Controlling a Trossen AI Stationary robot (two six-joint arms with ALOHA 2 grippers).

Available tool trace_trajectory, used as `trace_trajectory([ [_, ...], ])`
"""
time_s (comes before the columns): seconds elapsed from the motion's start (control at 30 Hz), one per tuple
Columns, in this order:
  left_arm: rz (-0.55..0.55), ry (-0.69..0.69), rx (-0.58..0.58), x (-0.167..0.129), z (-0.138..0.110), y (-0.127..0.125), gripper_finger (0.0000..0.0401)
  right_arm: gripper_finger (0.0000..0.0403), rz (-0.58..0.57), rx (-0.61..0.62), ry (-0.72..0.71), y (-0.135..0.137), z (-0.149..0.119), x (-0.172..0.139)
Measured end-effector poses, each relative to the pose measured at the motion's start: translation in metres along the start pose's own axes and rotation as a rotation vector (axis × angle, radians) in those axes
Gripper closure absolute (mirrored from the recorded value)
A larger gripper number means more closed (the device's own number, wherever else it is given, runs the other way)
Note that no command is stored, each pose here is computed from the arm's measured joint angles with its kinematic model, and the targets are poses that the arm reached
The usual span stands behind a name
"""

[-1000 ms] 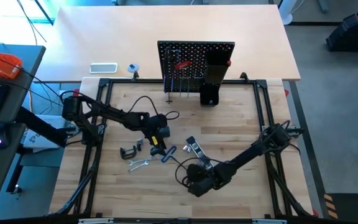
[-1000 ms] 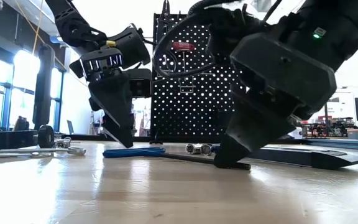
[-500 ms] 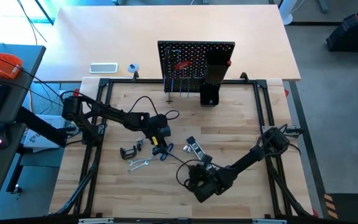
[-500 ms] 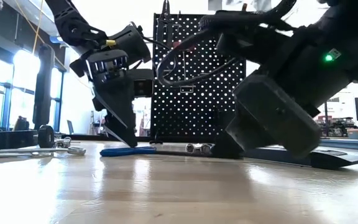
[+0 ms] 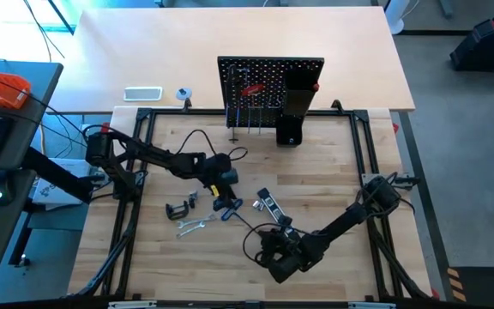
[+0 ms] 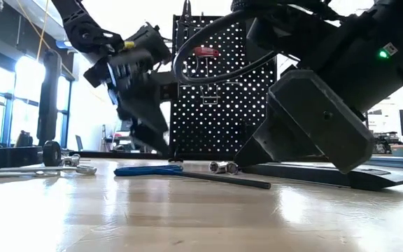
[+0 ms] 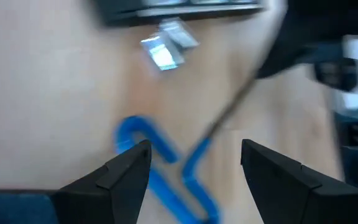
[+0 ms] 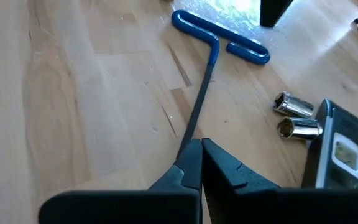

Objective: Hang tools onto peg board
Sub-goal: Put the pick tool into the top black bin on the peg board

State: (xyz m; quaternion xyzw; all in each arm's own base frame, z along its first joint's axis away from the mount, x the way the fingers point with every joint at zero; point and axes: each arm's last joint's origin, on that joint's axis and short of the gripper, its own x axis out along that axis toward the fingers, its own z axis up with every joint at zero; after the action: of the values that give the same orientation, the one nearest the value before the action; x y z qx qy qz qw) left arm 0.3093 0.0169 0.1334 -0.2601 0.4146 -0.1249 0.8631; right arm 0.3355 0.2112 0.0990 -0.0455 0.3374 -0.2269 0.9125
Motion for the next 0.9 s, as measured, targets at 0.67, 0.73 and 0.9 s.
trace_trajectory([
  [0.67,0.296,0.027,0.699,0.013,-0.007,-0.080,0.0160,0.0278,0.114,0.128,0.059,0.003,0.006,-0.007],
  [0.73,0.287,0.048,0.733,0.017,-0.003,-0.080,0.0160,0.0268,0.105,0.139,0.035,0.002,0.009,-0.012],
  [0.9,0.245,0.094,0.812,0.035,0.003,-0.078,0.0160,0.0275,0.152,0.149,0.059,0.004,0.011,-0.018],
])
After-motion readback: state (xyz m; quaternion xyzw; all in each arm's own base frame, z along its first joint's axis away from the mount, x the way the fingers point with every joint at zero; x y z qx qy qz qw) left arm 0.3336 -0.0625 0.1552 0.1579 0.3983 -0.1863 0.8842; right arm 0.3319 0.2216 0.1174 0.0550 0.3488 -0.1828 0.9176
